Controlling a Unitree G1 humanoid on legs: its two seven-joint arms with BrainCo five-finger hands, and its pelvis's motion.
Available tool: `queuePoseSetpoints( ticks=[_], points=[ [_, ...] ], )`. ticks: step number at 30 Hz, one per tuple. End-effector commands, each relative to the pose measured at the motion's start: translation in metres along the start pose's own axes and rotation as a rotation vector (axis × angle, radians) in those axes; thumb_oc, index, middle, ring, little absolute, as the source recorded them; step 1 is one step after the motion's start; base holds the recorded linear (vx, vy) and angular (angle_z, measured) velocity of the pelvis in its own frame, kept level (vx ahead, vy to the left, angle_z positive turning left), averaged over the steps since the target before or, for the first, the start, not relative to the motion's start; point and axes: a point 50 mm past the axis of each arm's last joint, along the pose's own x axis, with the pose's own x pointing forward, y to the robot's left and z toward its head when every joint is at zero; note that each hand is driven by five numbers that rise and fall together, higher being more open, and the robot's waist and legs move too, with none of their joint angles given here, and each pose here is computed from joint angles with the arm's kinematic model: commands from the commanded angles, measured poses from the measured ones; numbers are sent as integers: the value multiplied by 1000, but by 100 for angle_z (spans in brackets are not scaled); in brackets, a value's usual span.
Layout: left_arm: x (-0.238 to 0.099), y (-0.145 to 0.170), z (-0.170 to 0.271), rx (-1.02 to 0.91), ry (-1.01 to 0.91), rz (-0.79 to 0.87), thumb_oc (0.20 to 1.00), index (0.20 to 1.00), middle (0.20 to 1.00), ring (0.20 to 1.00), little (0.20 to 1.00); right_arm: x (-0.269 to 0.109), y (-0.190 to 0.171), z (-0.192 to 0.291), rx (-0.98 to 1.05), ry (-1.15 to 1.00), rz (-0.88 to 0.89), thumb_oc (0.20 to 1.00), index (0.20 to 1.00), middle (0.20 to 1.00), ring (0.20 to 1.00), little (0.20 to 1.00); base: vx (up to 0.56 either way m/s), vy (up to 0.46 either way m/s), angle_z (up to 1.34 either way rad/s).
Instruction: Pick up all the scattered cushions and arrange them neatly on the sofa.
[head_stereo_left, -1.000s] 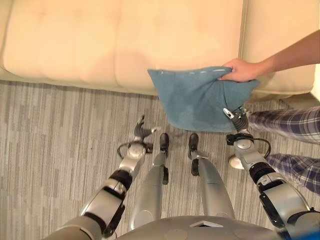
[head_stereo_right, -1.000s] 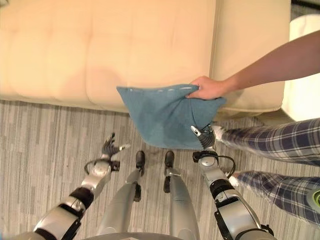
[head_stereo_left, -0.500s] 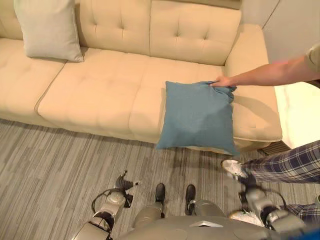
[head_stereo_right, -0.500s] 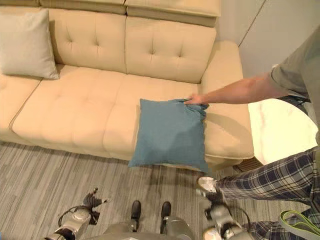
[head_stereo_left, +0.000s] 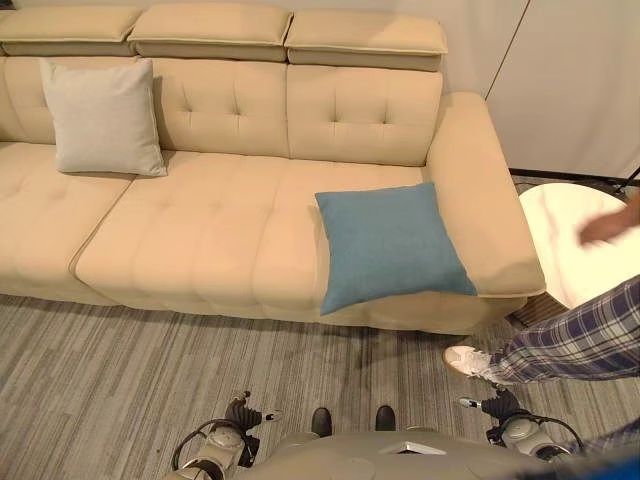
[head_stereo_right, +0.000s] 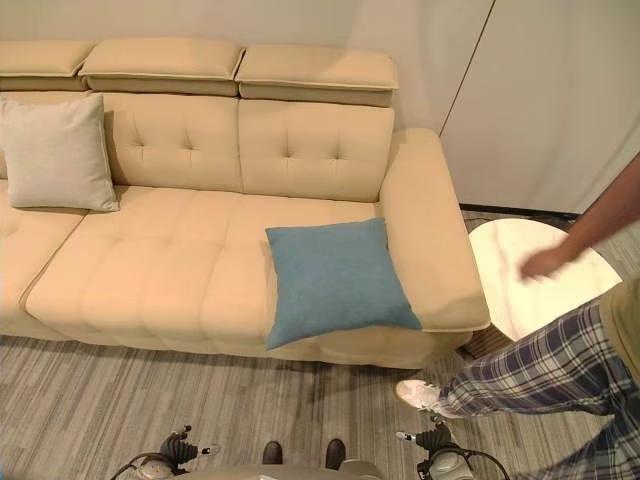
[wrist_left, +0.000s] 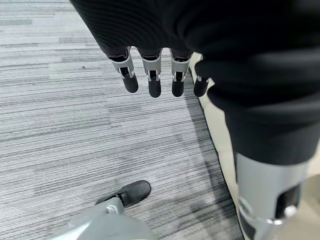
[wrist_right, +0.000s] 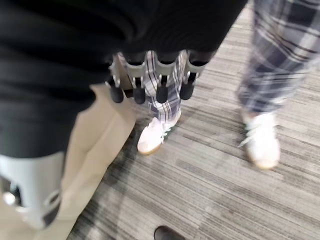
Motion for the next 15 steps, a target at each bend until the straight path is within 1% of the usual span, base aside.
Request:
queuePoseSetpoints(
  ticks=[1,6,10,13,15],
  points=[
    [4,12,12,6,-18,34,1000,1000,1000,1000,1000,0,5,7,-21,-20,13,1000,1000,1000,1000,1000,0,0,0],
    [5,11,13,9,-23,29,1000,1000,1000,1000,1000,1,3,11,-40,-29,11,1000,1000,1000,1000,1000,-12,60,-7],
    [6,14,22,13,-44,29,1000,1000,1000,1000,1000,3,1,24,-49,-63,12,1000,1000,1000,1000,1000,-28,128,-16],
    [7,17,27,31,-62,30,1000,1000,1000,1000,1000,4,-1,36,-56,-105,4,1000,1000,1000,1000,1000,119,57,-13],
    [7,15,29,22,-69,23,1000,1000,1000,1000,1000,5,-3,41,-76,-124,-5,1000,1000,1000,1000,1000,187,-103,-36]
  ],
)
